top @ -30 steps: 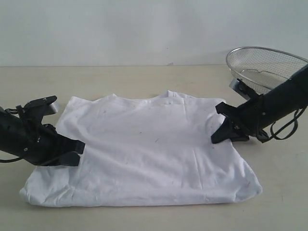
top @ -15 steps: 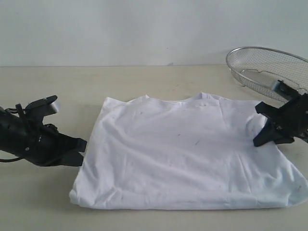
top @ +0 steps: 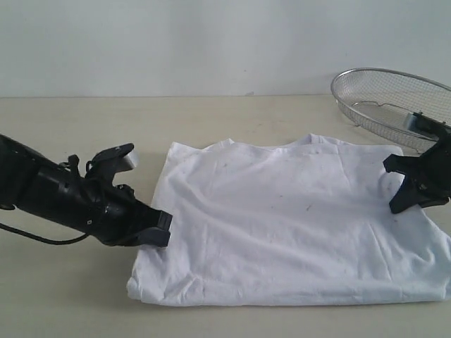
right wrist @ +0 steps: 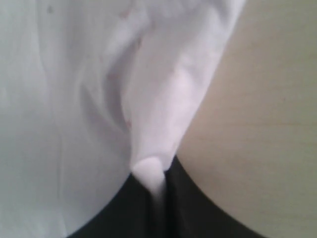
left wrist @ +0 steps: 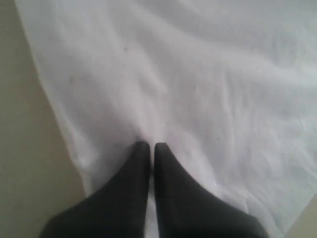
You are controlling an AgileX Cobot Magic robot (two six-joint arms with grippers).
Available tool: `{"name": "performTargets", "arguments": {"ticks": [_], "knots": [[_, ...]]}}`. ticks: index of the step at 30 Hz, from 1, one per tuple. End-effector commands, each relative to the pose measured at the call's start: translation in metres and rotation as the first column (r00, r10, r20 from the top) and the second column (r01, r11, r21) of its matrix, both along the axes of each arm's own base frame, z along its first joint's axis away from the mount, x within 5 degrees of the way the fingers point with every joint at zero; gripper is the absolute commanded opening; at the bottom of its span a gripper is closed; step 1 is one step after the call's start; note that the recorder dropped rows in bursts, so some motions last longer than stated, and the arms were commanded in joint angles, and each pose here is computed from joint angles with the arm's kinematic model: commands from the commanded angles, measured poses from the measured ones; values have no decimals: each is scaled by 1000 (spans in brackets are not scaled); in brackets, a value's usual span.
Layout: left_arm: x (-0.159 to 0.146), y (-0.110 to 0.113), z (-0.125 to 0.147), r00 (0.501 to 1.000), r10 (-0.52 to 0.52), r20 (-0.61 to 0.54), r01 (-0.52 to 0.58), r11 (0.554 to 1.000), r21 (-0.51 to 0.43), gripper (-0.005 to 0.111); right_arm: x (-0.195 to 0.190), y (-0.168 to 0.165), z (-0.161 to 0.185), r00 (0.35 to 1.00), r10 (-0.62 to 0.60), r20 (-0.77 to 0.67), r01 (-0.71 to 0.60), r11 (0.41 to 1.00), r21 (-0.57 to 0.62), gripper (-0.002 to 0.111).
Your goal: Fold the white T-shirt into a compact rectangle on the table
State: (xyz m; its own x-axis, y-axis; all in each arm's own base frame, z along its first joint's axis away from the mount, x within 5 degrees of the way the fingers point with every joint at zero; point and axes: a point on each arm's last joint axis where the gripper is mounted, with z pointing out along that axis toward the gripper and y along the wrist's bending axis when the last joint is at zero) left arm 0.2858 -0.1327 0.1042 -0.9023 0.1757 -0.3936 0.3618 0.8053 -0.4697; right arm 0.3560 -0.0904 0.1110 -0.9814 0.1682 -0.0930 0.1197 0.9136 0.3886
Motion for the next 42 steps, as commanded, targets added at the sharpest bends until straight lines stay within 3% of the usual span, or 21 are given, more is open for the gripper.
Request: {"name": "performTargets", "arguments": {"ticks": [1,7,12,23,34,42], "knots": [[-1,-1,-16,999,-2,-51,3,1000,20,5,-5,0,1,999,28,-16,-28,1000,-13,0],[-1,-1,-17,998,-2,-55,3,1000,22,5,-5,6,51,993,-6,114,6,1000,3,0],[-1,-1,-17,998,-2,-55,3,1000,22,5,-4,30,77,983,58,175,-57,998,-14,0],[-1,-1,-17,998,-2,-55,3,1000,22,5,5,114,89,957,208,202,-210,978,-12,0],[-1,-1,-17,998,-3,-56,4,1000,20,5,20,152,130,939,239,246,-254,967,29,0],[-1,-1,-17,998,-3,-56,4,1000,20,5,18,193,138,909,306,284,-325,945,23,0]]}}
